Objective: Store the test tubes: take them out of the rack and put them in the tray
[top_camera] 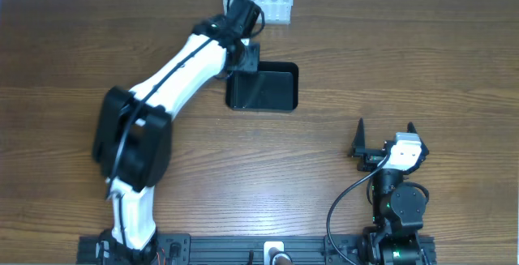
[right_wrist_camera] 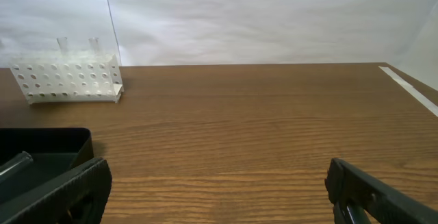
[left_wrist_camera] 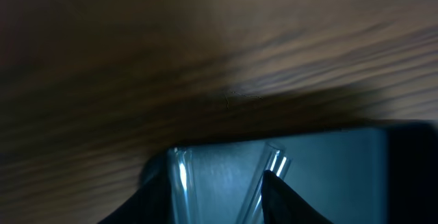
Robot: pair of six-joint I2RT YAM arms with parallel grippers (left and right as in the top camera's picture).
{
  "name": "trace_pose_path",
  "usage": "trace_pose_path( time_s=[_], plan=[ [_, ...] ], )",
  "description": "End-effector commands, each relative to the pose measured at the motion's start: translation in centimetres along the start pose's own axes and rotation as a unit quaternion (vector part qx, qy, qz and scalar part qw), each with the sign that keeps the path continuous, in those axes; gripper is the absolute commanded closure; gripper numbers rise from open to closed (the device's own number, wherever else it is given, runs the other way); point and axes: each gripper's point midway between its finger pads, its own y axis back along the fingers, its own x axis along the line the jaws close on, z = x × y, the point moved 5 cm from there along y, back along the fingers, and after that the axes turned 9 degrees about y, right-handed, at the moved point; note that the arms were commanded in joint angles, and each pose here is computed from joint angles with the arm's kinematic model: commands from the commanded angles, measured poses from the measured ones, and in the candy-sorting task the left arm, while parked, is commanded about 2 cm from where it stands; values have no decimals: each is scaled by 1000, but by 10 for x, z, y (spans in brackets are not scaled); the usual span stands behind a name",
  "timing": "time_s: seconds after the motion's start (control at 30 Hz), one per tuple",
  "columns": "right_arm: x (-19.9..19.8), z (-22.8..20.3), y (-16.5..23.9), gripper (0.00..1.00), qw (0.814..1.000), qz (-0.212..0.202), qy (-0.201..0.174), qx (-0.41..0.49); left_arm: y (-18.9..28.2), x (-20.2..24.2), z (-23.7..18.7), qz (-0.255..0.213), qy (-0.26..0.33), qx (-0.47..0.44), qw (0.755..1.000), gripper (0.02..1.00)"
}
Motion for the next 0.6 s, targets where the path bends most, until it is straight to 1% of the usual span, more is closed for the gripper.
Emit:
trace_pose_path(
  time_s=[0.03, 0.07, 0.13, 0.23, 0.3, 0.37, 0.47, 0.53, 0.6],
  plan=[
    [0, -2, 0, 7, 1000, 0, 4, 0, 125, 1, 41, -17, 15, -157, 987, 531],
    [0, -2, 0, 7, 1000, 0, 4, 0, 145, 5, 45, -10, 21, -184, 983, 516],
    [0, -2, 0, 7, 1000, 0, 4, 0, 185, 17, 52, 1, 30, -238, 971, 430],
    [0, -2, 0, 9, 1000, 0, 4, 0, 237, 35, 56, -7, 7, -311, 950, 334],
    [0, -2, 0, 9, 1000, 0, 4, 0, 258, 55, 54, -11, 10, -349, 937, 226],
    [0, -2, 0, 9, 1000, 0, 4, 0, 271, 77, 46, -23, 14, -378, 925, 123],
    [0, -2, 0, 9, 1000, 0, 4, 0, 279, 114, 28, -45, 33, -415, 908, 23],
    [0, -2, 0, 9, 1000, 0, 4, 0, 278, 131, 11, -53, 22, -436, 898, 20],
    [0, -2, 0, 9, 1000, 0, 4, 0, 276, 146, -7, -53, 24, -459, 886, 20]
  ],
)
